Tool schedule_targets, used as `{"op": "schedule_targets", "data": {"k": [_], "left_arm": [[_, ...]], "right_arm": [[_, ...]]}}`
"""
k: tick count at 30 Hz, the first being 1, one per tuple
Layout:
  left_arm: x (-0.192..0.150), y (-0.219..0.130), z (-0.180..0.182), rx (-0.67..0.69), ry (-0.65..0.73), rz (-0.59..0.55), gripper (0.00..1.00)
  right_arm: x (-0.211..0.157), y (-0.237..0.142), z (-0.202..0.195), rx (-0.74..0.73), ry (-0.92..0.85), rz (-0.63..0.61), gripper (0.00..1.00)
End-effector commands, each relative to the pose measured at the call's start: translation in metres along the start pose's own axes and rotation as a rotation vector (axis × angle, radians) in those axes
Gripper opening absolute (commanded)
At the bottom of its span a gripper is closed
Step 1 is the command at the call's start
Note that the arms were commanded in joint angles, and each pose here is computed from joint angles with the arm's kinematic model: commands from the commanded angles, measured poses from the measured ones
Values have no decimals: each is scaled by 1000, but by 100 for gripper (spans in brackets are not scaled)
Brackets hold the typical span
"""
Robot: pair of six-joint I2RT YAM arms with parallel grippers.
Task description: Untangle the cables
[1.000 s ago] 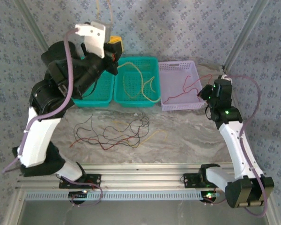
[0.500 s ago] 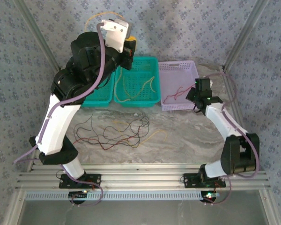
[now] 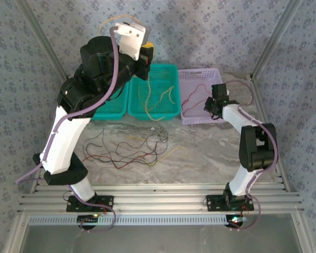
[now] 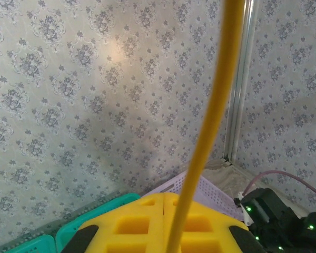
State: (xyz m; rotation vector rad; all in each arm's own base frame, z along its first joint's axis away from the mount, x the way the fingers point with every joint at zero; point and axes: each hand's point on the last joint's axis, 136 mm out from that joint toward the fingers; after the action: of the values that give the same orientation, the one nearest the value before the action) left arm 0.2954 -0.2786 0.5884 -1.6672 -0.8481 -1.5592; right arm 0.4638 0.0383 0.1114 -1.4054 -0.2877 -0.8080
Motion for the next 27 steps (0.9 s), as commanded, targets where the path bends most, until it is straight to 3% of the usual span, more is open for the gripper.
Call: {"op": "schedule_targets", "data": {"k": [1, 8, 11, 16, 22, 27], "left_arm": [[7, -9, 3, -5, -14, -21, 0], [-4, -1, 2, 2, -5, 9, 0], [-9, 3, 0, -6, -4, 22, 0], [-14, 9, 0, 5, 13, 32, 0], [-24, 23, -1, 11, 29, 54, 0], [-33, 38, -1, 23, 41, 73, 0]], "right_arm": [[18, 6, 12, 27, -4, -3, 13], [23, 28, 21, 35, -29, 45, 16], [25, 29, 28, 63, -30, 54, 27], [38, 7, 39, 107, -38, -9, 48], [60, -37, 42, 160, -21, -123, 61], [71, -60, 43, 181, -26, -169, 65]]}}
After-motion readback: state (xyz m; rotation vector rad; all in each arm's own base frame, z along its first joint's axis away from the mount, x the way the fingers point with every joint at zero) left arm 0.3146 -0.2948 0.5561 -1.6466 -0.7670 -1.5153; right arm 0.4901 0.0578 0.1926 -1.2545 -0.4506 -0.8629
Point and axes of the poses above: each hand's point on the last joint's axis, 136 mm out from that joint toward the fingers, its own y axis out along the fingers, its own z axis along the line the jaws close on, x = y × z, and after that the axes turned 4 degrees about -y, right-handed
